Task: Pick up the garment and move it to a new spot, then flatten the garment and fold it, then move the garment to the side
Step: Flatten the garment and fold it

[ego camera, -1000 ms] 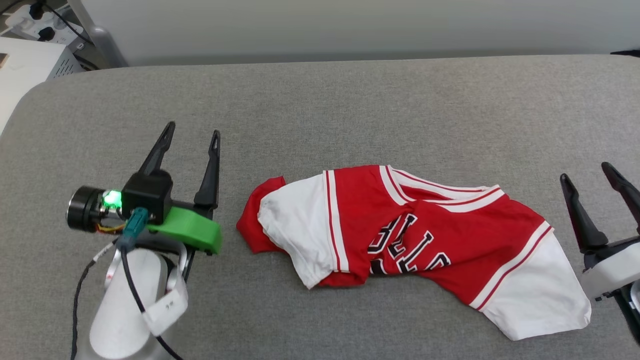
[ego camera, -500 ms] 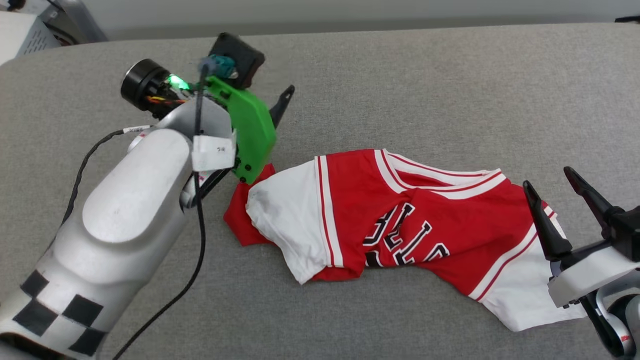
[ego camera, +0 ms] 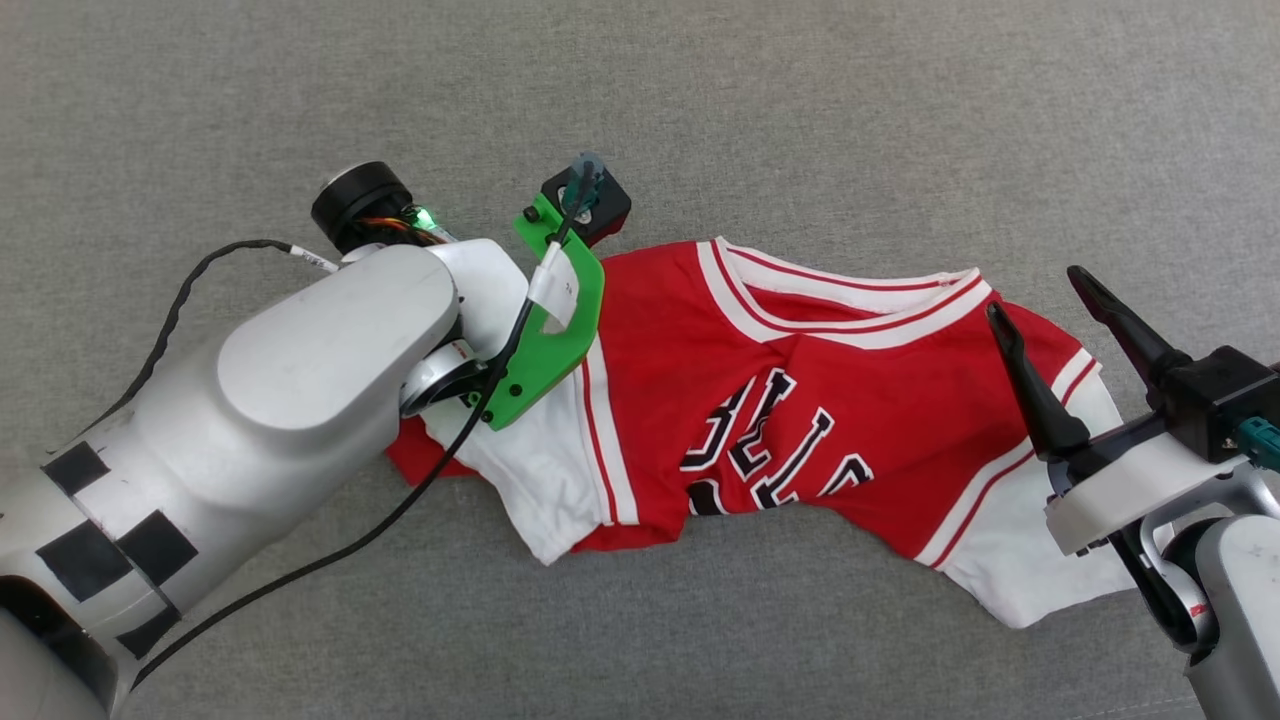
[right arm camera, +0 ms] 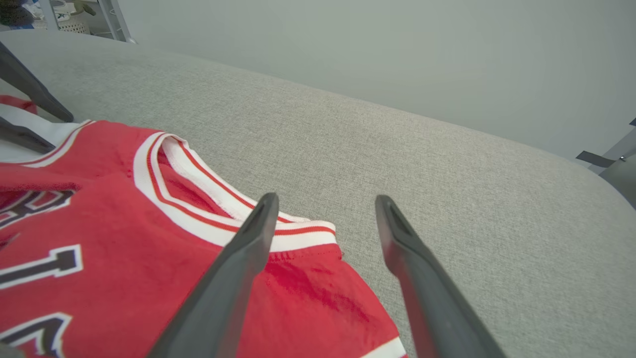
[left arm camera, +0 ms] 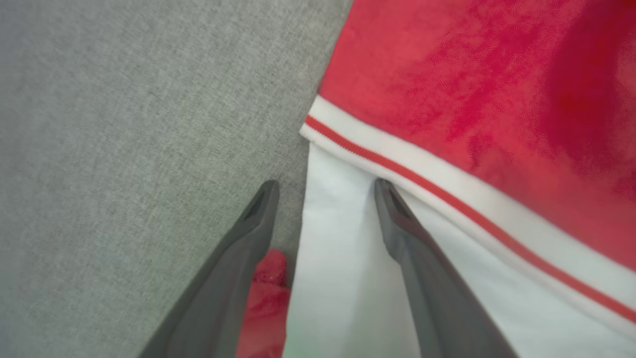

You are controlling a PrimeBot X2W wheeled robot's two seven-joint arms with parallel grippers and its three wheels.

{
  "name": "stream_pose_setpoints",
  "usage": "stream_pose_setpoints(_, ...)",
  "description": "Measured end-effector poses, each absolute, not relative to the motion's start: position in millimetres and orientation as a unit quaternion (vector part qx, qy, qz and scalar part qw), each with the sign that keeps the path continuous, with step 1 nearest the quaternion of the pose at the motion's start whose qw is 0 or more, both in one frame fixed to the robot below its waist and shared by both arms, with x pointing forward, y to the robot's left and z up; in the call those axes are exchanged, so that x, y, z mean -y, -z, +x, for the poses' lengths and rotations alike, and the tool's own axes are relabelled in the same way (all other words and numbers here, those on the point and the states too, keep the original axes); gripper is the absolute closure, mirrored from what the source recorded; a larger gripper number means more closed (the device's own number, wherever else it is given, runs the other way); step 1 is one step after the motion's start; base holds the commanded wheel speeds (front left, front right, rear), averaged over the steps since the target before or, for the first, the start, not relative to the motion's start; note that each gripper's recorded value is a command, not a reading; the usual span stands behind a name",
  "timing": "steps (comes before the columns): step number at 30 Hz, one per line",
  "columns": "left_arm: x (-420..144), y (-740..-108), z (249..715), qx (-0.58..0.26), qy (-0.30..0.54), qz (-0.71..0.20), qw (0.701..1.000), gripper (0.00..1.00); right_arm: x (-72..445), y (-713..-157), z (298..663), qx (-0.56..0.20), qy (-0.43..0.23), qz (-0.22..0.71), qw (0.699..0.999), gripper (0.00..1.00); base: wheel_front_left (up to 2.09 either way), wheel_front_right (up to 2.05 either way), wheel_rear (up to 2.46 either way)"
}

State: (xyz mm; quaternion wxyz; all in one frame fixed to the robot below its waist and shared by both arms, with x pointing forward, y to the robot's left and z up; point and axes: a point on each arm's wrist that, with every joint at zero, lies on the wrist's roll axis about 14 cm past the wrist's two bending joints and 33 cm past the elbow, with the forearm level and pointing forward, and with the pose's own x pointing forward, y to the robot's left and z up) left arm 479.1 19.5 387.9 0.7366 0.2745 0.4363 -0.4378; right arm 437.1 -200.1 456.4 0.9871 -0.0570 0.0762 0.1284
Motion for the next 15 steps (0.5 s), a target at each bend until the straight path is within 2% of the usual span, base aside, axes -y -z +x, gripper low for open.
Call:
stream_pose_setpoints(6, -23, -366, 479, -0.467, 0.44, 0.275, 0.716, 0.0, 206, -438, 436, -0.096, -0.121, -0.056, 0.986, 0.0, 0.0, 0.0, 0.0)
stream_pose_setpoints(8, -21, -367, 479, -0.462, 0.445, 0.273, 0.717, 1.0, 208, -436, 436, -0.098, -0.119, -0.057, 0.986, 0.0, 0.0, 0.0, 0.0)
stream_pose_setpoints(15, -13, -392, 479, -0.398, 0.466, 0.248, 0.75, 1.0, 209, -445, 438, -0.081, -0.116, -0.056, 0.988, 0.0, 0.0, 0.0, 0.0)
